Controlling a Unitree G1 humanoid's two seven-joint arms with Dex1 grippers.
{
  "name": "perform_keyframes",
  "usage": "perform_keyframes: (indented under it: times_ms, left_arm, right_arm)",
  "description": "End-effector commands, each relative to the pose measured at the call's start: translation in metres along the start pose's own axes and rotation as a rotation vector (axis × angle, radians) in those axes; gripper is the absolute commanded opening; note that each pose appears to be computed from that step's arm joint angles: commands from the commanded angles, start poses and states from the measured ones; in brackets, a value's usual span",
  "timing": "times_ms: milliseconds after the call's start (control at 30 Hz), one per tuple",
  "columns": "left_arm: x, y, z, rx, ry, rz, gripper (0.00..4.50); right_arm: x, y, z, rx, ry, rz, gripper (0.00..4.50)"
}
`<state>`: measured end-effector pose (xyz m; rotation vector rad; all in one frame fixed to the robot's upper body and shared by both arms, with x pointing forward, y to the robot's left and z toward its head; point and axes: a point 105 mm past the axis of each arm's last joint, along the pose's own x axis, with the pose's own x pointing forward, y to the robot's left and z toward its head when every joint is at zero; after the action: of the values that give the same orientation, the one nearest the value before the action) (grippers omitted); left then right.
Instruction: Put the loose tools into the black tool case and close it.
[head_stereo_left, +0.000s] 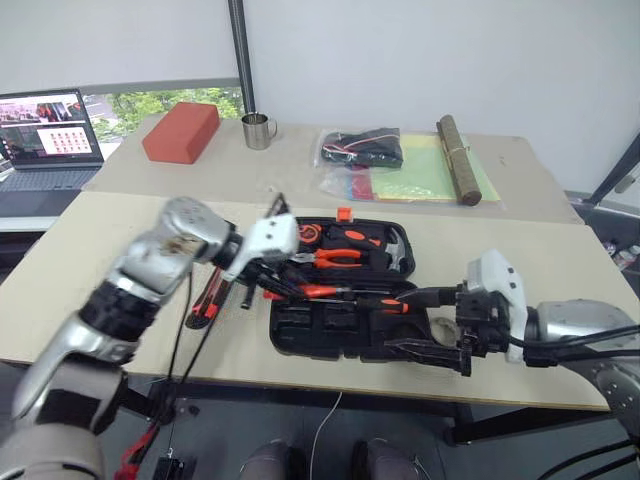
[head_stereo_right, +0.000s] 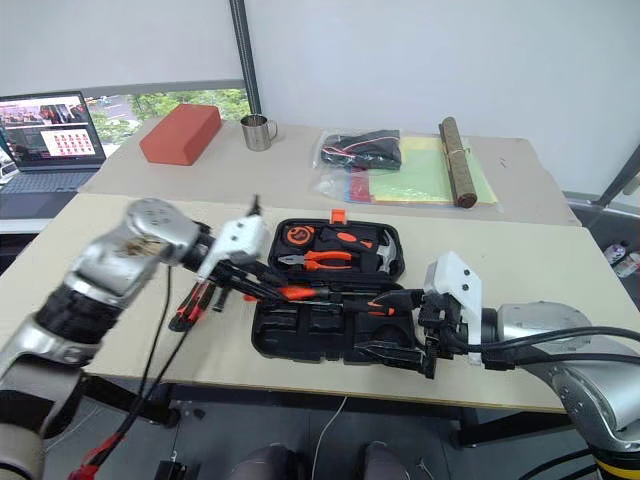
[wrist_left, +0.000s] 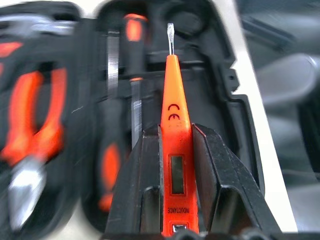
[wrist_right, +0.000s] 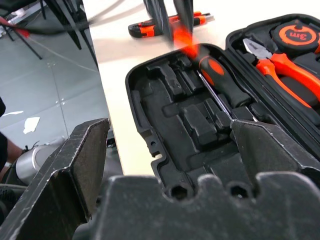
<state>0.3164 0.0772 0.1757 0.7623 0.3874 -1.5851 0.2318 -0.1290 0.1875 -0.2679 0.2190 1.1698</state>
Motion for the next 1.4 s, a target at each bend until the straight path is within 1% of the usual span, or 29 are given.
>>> perform_keyframes:
  times_ms: [33,333,433,600,667,700,733,767,900,933,1000,1067,1133,1167,1267,1300,1333,1367,1400]
  left_arm:
    - [0.005,0.008,0.002,0.034,0.06,-0.013,0.42]
    - [0.025,0.015,-0.018,-0.109,0.161,-0.022,0.42]
    - [0.028,0.014,-0.02,-0.142,0.154,-0.036,0.42]
    - [0.034,0.019,-0.027,-0.12,0.171,-0.018,0.42]
    - [0.035,0.018,-0.025,-0.128,0.144,-0.031,0.42]
    - [0.035,0.017,-0.021,-0.127,0.119,-0.04,1.41]
    - [0.034,0.017,-0.016,-0.13,0.092,-0.043,1.66]
    - [0.032,0.017,-0.013,-0.132,0.071,-0.042,2.11]
    - [0.017,0.02,-0.006,-0.12,0.001,0.004,3.64]
    - [0.007,0.016,-0.002,-0.127,-0.064,0.003,3.9]
    - [-0.01,0.006,0.003,-0.142,-0.171,-0.007,3.9]
    - [-0.018,0.0,0.002,-0.165,-0.236,-0.012,3.9]
    - [-0.021,0.001,-0.003,-0.214,-0.318,0.029,3.34]
    - [-0.021,0.002,-0.005,-0.235,-0.351,0.049,3.14]
    - [-0.008,0.014,-0.018,-0.31,-0.428,0.141,2.02]
    - [-0.003,0.016,-0.02,-0.33,-0.446,0.156,1.65]
    - [0.0,0.017,-0.021,-0.34,-0.456,0.162,1.39]
    - [0.006,0.016,-0.024,-0.348,-0.454,0.151,0.94]
    - [0.012,0.013,-0.027,-0.348,-0.445,0.141,0.62]
  right_arm:
    - [-0.004,0.002,0.012,-0.048,-0.044,-0.041,4.5]
    - [-0.008,0.004,0.011,-0.036,-0.061,-0.102,4.5]
    - [-0.009,0.003,0.011,-0.03,-0.066,-0.116,4.5]
    - [-0.009,0.003,0.011,-0.026,-0.067,-0.123,4.5]
    - [-0.008,0.002,0.012,-0.026,-0.068,-0.125,4.5]
    - [-0.009,0.002,0.012,-0.025,-0.068,-0.126,4.5]
    - [-0.009,0.002,0.011,-0.024,-0.068,-0.127,4.5]
    - [-0.009,0.002,0.011,-0.022,-0.067,-0.126,4.5]
    - [-0.008,0.006,0.01,-0.011,-0.066,-0.117,4.5]
    - [-0.008,0.007,0.009,-0.007,-0.065,-0.115,4.5]
    - [-0.009,0.008,0.008,0.0,-0.064,-0.116,4.5]
    - [-0.011,0.009,0.007,0.004,-0.062,-0.12,4.5]
    - [-0.012,0.008,0.006,0.007,-0.06,-0.122,4.5]
    - [-0.012,0.007,0.005,0.009,-0.059,-0.123,4.5]
    - [-0.011,0.005,0.006,0.01,-0.06,-0.125,4.5]
    - [-0.011,0.005,0.006,0.009,-0.061,-0.125,4.5]
    - [-0.011,0.004,0.006,0.009,-0.061,-0.125,4.5]
    - [-0.01,0.004,0.007,0.002,-0.059,-0.124,4.5]
    - [-0.01,0.003,0.007,-0.006,-0.056,-0.122,4.5]
